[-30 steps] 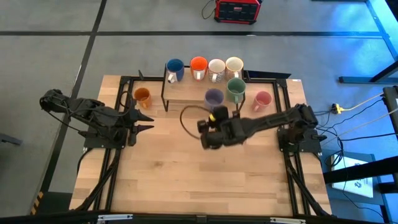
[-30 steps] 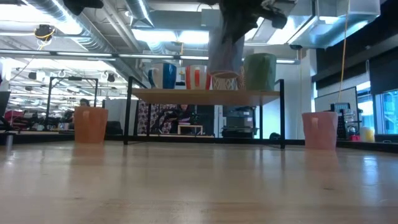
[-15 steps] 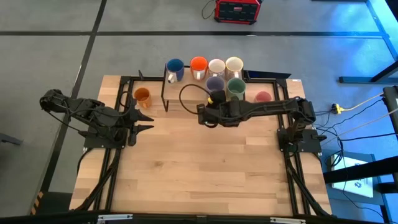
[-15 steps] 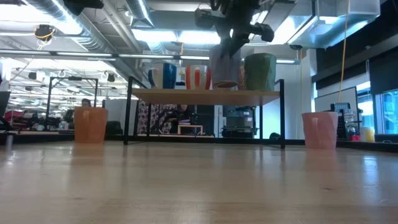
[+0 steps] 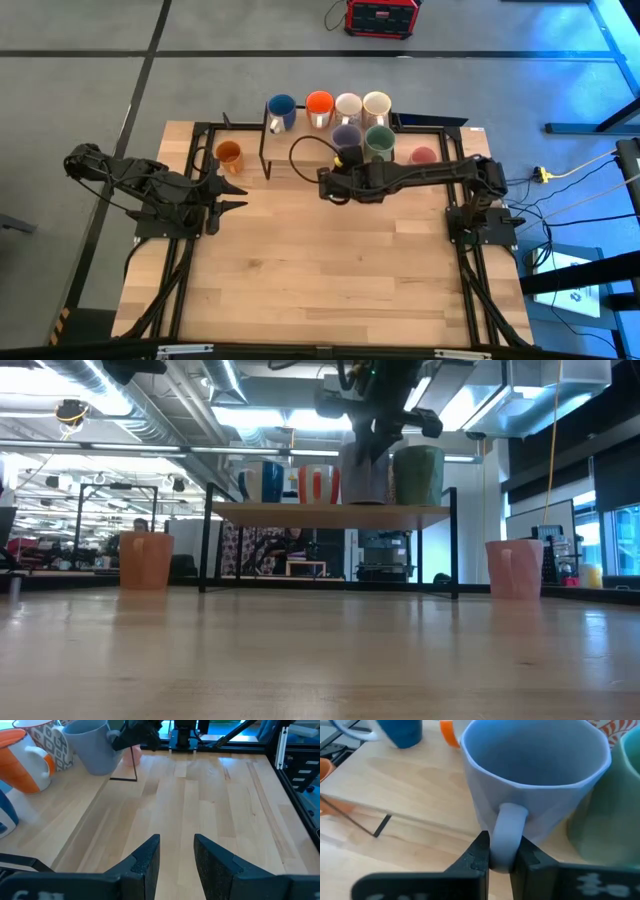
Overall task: Place coffee mugs
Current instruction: Put the purple mug on the shelf, then move the pink mug to the center
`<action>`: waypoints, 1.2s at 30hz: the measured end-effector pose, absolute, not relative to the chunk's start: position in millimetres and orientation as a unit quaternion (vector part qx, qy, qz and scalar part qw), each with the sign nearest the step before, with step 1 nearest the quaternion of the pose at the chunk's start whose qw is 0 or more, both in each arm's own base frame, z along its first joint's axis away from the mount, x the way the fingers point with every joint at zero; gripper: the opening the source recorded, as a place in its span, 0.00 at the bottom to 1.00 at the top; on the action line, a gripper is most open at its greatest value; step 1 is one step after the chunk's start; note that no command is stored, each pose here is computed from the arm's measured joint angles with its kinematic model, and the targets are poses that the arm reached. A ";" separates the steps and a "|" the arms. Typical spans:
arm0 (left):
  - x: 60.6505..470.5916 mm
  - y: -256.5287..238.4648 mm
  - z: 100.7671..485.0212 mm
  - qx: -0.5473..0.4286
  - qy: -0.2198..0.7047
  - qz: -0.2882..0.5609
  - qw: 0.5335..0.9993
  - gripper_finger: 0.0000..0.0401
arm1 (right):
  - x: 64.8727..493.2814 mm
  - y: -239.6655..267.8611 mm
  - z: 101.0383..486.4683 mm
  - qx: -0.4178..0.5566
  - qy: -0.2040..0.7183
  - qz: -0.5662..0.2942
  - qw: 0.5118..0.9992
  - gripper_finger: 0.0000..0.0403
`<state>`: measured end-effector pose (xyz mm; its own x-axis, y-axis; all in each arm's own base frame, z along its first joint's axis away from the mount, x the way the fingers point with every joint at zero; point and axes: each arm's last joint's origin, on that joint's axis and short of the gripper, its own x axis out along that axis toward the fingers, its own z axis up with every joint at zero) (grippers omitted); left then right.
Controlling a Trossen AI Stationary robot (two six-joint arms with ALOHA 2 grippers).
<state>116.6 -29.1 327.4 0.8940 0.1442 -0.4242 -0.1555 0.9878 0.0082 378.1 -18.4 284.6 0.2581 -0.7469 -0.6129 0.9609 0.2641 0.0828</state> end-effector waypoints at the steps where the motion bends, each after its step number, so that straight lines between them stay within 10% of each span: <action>1: 116.6 -29.1 327.4 -0.013 0.217 0.077 0.973 0.29 | 378.3 -20.0 284.6 0.230 0.234 -0.563 0.759 0.06; 21: 116.6 -29.1 327.3 -0.014 0.217 0.077 0.973 0.29 | 363.3 14.0 332.3 0.252 0.232 -0.486 0.804 0.48; 36: 116.4 -27.7 327.0 -0.022 0.214 0.103 0.971 0.29 | 265.3 79.2 323.5 0.263 0.269 -0.537 0.755 0.50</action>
